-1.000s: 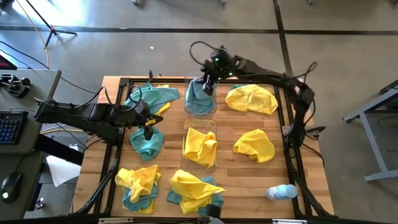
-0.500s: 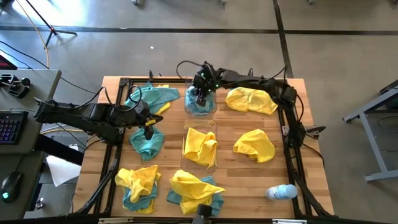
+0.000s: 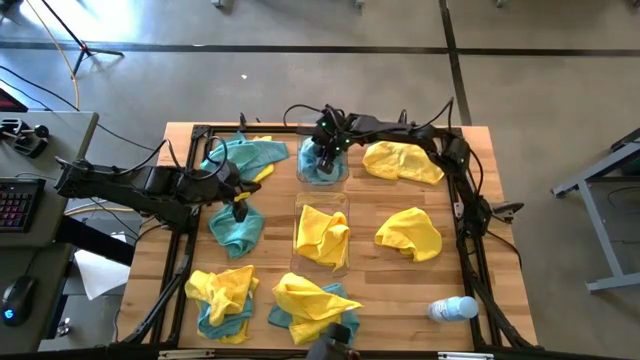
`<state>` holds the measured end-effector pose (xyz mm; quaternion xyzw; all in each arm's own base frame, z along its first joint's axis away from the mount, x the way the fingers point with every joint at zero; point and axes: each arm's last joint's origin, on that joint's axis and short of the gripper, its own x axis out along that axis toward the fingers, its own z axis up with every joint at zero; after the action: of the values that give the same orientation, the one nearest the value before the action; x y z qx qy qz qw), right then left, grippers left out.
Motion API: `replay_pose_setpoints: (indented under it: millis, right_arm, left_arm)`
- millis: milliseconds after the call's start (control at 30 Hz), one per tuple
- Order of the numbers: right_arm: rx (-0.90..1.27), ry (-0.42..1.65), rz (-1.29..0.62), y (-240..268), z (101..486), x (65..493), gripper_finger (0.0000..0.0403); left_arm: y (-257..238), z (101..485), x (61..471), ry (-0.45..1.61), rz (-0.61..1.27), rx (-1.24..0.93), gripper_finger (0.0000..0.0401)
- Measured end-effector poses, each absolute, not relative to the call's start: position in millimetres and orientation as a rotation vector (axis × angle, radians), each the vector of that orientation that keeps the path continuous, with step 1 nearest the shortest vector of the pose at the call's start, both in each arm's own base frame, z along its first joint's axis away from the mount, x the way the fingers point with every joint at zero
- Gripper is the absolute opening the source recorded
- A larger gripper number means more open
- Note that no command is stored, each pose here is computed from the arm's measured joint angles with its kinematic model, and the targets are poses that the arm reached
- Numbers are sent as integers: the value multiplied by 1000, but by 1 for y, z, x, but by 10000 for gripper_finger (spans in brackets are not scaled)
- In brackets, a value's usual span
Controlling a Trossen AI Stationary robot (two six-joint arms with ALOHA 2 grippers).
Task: Sort microfiber towel by color & place in baskets
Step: Put the blue towel into the top transparent bin, then put the yellow towel into the bottom transparent bin
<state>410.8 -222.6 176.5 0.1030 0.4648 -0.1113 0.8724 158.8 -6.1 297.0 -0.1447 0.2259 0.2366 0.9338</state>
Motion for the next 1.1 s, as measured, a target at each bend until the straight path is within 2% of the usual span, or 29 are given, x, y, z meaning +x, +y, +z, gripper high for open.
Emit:
replay_pose_setpoints:
  millis: [200, 367, 800, 967, 1100]
  right_arm:
    - [274, 983, -271, -226, 178, 406, 133]
    - [279, 964, -277, -224, 200, 398, 170]
    - [321, 802, -339, -205, 297, 361, 177]
    - [402, 780, -367, -186, 320, 351, 177]
    - [444, 858, -358, -163, 322, 347, 176]
  left_arm:
    - [-5, 297, 158, 451, 517, -284, 0]
    - [-5, 297, 158, 451, 517, -284, 0]
    - [-6, 297, 159, 458, 500, -290, 3]
    - [-6, 292, 161, 508, 501, -247, 40]
    - [-6, 286, 165, 563, 522, -215, 83]
